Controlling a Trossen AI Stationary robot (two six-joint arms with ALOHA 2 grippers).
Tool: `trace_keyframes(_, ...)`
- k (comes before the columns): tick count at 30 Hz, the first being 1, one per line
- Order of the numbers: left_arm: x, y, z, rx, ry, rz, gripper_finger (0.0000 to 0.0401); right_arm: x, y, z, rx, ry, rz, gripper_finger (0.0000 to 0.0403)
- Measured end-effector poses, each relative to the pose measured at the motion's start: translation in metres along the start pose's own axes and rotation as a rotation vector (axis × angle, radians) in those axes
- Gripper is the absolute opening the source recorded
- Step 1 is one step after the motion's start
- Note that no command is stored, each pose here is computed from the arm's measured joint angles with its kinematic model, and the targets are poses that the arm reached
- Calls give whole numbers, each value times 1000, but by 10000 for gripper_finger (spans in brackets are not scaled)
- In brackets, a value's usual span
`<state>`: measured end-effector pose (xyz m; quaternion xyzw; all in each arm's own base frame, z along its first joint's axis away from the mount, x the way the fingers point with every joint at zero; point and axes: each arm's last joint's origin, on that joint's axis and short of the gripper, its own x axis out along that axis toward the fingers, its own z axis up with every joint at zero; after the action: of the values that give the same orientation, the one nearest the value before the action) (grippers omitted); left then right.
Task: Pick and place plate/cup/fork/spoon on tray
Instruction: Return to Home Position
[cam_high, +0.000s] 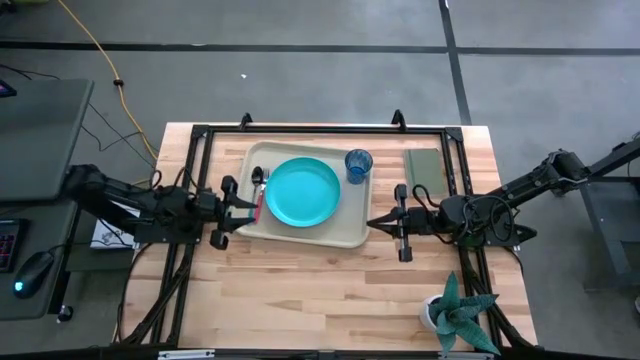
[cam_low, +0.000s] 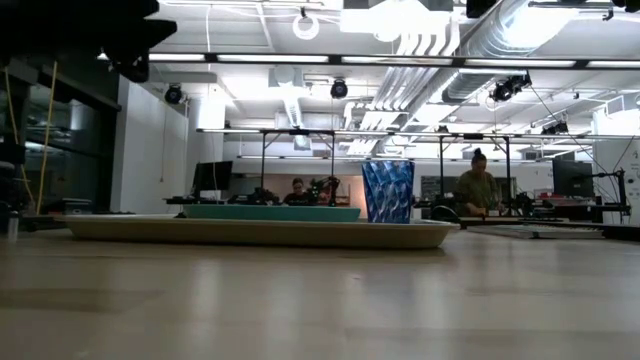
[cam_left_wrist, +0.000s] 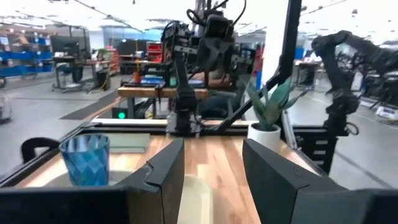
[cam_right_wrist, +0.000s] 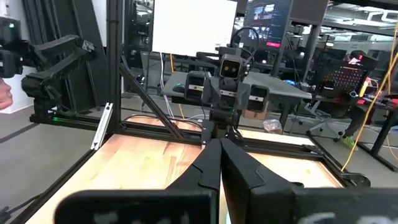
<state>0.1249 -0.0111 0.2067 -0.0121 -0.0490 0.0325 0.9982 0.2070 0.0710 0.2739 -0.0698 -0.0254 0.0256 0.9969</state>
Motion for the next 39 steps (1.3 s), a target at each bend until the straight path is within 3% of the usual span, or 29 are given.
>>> trace_keyframes(6, -8, -1, 4, 42, -24, -13, 142, 0, -1, 1, 66, 2, -69, 0)
trace_keyframes(13, -22, 0, -4, 1, 39, -30, 137, -13, -1, 10, 115, -18, -38, 0)
trace_keyframes(17, -25, 1, -13, 24, 26, -27, 101, -25, 3, 13, 133, 12, -1, 0)
trace_keyframes(22, -27, 2, -28, 93, 39, -18, 18, -42, 4, 13, 154, 80, -42, 0)
trace_keyframes(25, -28, 3, -33, 100, 64, -2, 10, -52, 1, 10, 176, 137, -62, 0)
trace_keyframes(33, -28, 3, -34, 80, 68, 1, 1, -56, -7, -33, 258, 197, -36, 0)
trace_keyframes(39, -28, 3, -38, 72, 117, -7, 0, -52, -34, -59, 301, 150, -13, 0)
